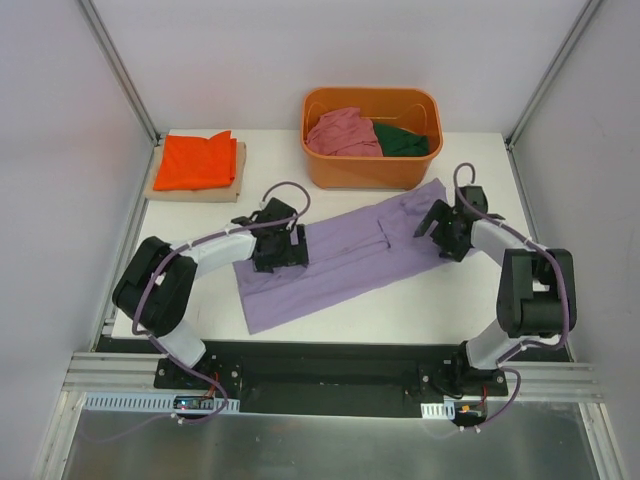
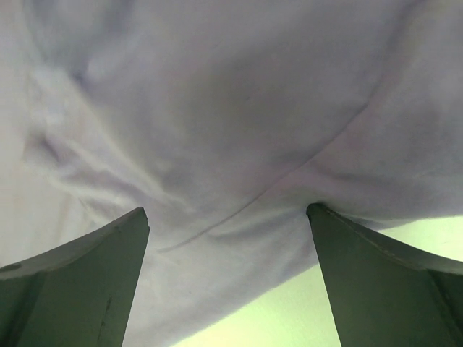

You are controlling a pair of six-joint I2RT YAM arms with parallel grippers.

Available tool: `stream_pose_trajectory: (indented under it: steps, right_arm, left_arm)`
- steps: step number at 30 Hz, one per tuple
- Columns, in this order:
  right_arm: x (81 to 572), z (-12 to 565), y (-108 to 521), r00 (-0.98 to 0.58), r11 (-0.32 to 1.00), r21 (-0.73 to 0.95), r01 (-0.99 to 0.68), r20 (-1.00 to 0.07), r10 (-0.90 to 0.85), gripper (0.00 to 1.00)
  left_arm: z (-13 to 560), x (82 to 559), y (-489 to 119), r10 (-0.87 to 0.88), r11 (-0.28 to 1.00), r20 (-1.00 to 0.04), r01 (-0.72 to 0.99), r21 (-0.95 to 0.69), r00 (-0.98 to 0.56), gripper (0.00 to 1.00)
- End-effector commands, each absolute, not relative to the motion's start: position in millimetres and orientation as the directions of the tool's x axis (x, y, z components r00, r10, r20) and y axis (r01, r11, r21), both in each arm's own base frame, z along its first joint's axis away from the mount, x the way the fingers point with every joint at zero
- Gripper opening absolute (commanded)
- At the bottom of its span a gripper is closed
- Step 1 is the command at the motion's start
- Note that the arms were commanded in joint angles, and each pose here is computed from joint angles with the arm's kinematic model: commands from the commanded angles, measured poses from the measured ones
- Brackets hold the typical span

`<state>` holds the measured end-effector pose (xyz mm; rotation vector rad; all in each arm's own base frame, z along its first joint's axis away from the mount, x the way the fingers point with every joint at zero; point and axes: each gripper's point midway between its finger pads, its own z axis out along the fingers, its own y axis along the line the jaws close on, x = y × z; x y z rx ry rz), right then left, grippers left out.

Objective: Fold and stack the t-shirts
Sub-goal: Rotate the tshirt 45 degrees

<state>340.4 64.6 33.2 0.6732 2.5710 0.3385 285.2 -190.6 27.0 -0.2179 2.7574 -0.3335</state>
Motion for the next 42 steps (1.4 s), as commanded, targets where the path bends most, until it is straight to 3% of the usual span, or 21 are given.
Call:
stream_pose_trajectory:
  steps: [1,10,13,17,21,24,30,33,36,42]
  right_arm:
    - [337.2,19.3,16.7,-0.758,0.810,0.269,0.522,-0.289,0.584,0.96]
    - [376.2,32.7,-47.1,-0.721,0.780,0.225,0.584,-0.298,0.626,0.96]
    - [387.8,47.1,-49.0,-0.750,0.826,0.218,0.520,-0.346,0.564,0.96]
    - [384.8,90.8,-38.0,-0.761,0.885,0.194,0.423,-0.454,0.463,0.96]
    - [360.6,132.6,2.5,-0.762,0.945,0.147,0.291,-0.562,0.322,0.96]
    - [312.8,121.1,67.2,-0.812,0.974,0.166,0.156,-0.541,0.222,0.96]
    - [222.3,78.5,171.8,-0.901,0.928,0.370,-0.039,-0.415,0.127,0.96]
    - [190.3,70.0,214.3,-0.907,0.896,0.408,-0.174,-0.422,0.016,0.96]
    - [184.5,57.2,236.0,-0.912,0.883,0.424,-0.203,-0.411,-0.012,0.96]
    - [208.8,28.0,218.3,-0.917,0.966,0.223,-0.133,-0.396,-0.035,0.96]
  left_arm:
    - [20.5,222.8,-227.0,-0.143,0.945,-0.196,-0.075,-0.319,-0.970,0.99]
    - [53.4,180.1,-300.8,-0.056,0.894,-0.169,0.026,-0.448,-0.984,0.99]
    - [66.4,187.4,-304.8,-0.038,0.888,-0.226,0.071,-0.455,-0.973,0.99]
    - [89.3,211.6,-286.9,-0.068,0.919,-0.378,0.090,-0.384,-0.923,0.99]
    - [98.1,219.3,-249.4,-0.137,0.941,-0.434,0.020,-0.337,-0.890,0.99]
    - [82.0,209.4,-217.2,-0.209,0.939,-0.397,-0.071,-0.336,-0.894,0.99]
    - [61.7,185.4,-177.2,-0.281,0.928,-0.367,-0.153,-0.340,-0.887,0.99]
    - [50.9,179.1,-159.5,-0.322,0.922,-0.361,-0.202,-0.331,-0.875,0.99]
    - [46.1,180.5,-149.2,-0.364,0.910,-0.352,-0.250,-0.330,-0.862,0.99]
    - [41.4,180.1,-137.8,-0.371,0.913,-0.359,-0.266,-0.309,-0.856,0.99]
